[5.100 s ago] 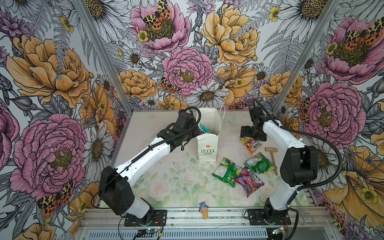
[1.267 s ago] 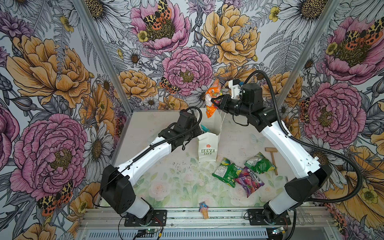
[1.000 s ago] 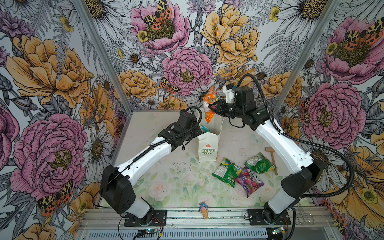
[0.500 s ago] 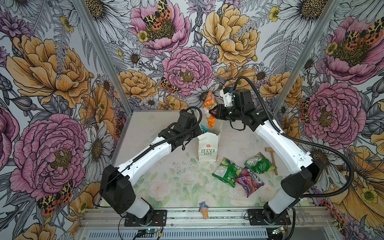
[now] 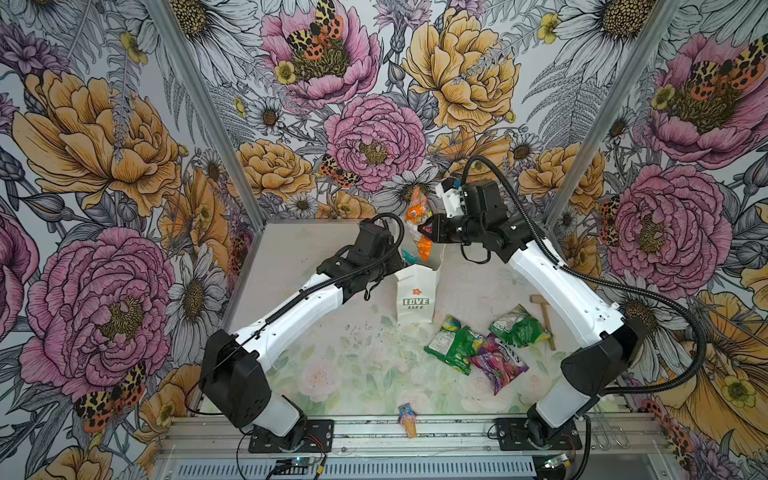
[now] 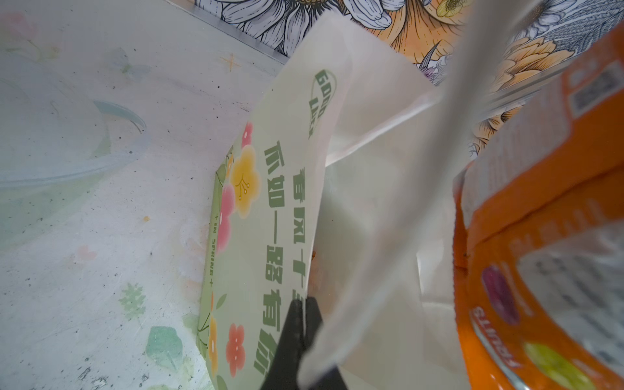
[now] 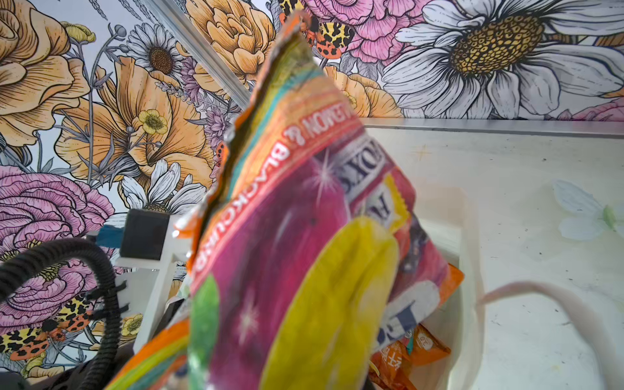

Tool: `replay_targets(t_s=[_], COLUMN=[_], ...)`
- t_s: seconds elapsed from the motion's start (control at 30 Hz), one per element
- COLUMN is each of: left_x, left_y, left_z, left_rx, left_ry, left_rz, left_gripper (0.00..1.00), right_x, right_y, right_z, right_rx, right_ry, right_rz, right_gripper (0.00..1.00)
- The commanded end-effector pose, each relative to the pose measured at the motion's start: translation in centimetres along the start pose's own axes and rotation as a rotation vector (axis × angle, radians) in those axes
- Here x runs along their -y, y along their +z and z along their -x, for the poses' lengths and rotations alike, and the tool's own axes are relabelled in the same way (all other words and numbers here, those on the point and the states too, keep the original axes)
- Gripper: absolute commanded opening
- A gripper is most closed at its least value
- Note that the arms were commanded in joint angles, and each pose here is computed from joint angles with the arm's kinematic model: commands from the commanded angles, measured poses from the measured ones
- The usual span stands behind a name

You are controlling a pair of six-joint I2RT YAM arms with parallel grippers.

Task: Place the snacks into the paper bag
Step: 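Lower the Fox's fruit candy bag into the paper bag and open the right gripper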

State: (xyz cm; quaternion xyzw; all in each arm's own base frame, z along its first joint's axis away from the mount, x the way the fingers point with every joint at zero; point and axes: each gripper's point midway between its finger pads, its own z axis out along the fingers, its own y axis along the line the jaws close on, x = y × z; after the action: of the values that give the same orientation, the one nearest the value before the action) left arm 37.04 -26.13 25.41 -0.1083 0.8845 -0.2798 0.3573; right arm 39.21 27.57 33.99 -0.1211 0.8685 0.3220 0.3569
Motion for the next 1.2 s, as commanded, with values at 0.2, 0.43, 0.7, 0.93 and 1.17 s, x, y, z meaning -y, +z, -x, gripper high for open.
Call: replay_targets(t_s=[0.2, 0.43, 0.7, 0.93, 1.17], left_x=[0.0, -0.1, -0.3, -0.3, -0.4], left_y=[0.2, 0.3, 0.4, 0.4, 0.4], left_z=[-1.1, -1.0, -1.0, -1.0, -0.8], left_rx=[-0.036, -0.036, -0.036, -0.038, -0.035], left_ry=[0.006, 0.007, 0.005, 0.004, 0.000], left_rz=[0.003, 0.008, 0.012, 0.011, 0.011], left_gripper=[0.00, 0.00, 0.00, 0.00, 0.00], right_x=[0.6, 0.3, -0.8, -1.9, -3.0], right_y=[0.9, 0.6, 0.0, -0.5, -1.8], right_z=[-1.0, -2.2, -3.6, -4.9, -4.9], right_rx=[-0.025, -0.072, -0.127, -0.167, -0.160], right_ry=[-0.078, -0.064, -0.054, -0.032, -0.013], right_rz=[-0.034, -0.013, 0.029, 0.079, 0.118], right_gripper=[0.00, 0.00, 0.00, 0.00, 0.00])
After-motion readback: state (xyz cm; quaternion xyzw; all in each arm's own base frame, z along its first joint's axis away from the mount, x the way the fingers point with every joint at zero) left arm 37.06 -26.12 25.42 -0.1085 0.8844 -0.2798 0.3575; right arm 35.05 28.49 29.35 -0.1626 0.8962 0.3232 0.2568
